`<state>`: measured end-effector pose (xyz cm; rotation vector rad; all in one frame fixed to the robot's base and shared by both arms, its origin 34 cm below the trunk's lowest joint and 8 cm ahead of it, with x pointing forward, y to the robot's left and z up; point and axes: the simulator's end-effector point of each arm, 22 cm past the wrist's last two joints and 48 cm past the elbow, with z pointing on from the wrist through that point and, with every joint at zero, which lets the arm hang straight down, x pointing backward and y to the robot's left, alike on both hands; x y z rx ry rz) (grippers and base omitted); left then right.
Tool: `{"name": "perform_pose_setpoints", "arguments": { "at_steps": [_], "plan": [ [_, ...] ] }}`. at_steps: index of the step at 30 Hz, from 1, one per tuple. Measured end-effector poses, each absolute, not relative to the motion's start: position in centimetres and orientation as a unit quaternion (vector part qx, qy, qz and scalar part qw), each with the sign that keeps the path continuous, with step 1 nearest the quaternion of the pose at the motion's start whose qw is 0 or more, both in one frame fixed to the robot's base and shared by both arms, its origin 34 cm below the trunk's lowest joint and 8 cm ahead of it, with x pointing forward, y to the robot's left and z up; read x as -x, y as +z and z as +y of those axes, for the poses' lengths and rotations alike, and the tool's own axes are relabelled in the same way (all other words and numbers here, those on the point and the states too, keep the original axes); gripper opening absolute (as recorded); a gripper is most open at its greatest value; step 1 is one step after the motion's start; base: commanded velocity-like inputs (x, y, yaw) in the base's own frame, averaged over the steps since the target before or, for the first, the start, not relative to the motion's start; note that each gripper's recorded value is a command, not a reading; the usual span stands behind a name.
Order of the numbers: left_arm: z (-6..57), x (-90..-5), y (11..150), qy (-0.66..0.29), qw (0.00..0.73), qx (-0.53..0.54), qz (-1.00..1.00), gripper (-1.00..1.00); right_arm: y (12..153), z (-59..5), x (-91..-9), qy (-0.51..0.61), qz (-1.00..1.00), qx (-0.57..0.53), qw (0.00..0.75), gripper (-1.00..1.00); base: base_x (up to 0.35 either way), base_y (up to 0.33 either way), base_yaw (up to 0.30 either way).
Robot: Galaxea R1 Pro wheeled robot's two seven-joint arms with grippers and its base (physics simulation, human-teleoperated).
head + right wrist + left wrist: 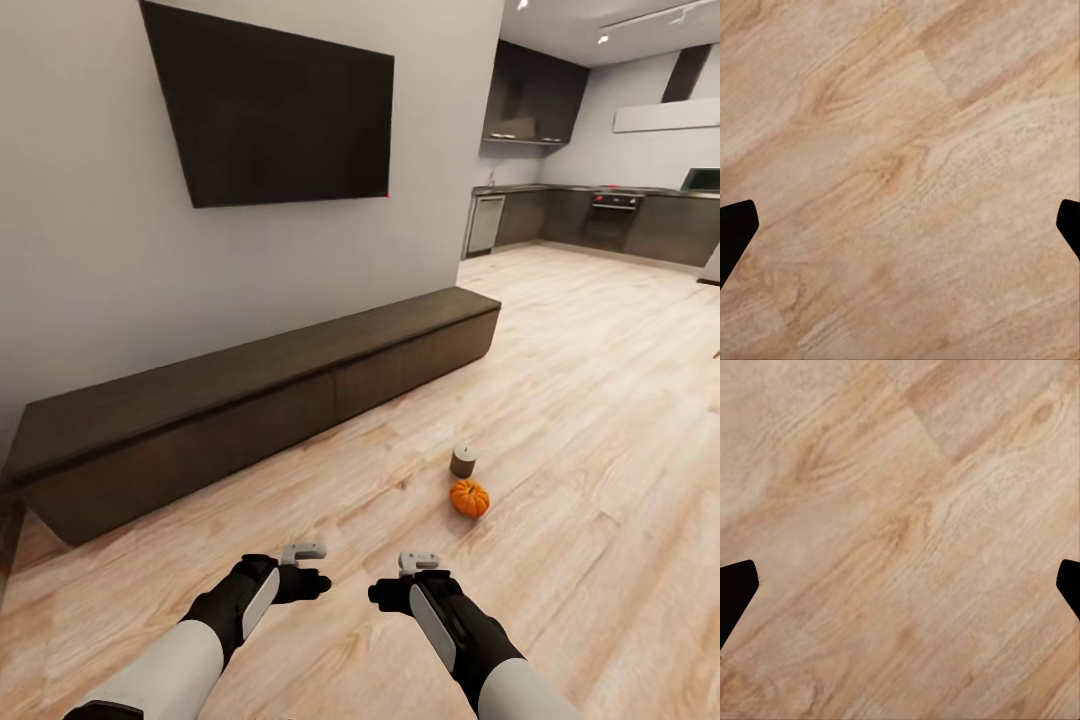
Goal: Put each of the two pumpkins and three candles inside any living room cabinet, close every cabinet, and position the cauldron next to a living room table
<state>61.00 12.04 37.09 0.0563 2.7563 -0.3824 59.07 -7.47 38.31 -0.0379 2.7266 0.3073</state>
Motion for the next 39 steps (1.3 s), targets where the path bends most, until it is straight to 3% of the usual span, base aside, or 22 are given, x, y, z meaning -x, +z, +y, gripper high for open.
{"name": "perform_pose_setpoints", "arguments": {
  "at_steps": [39],
  "plan": [
    [11.97,-61.00,37.04,-0.143,0.178,-0.021,0.973,1.00,38.16,-7.41,-58.97,0.110,0.974,0.015,0.196,1.00,0.001,-0.005,0.285]
  ]
}}
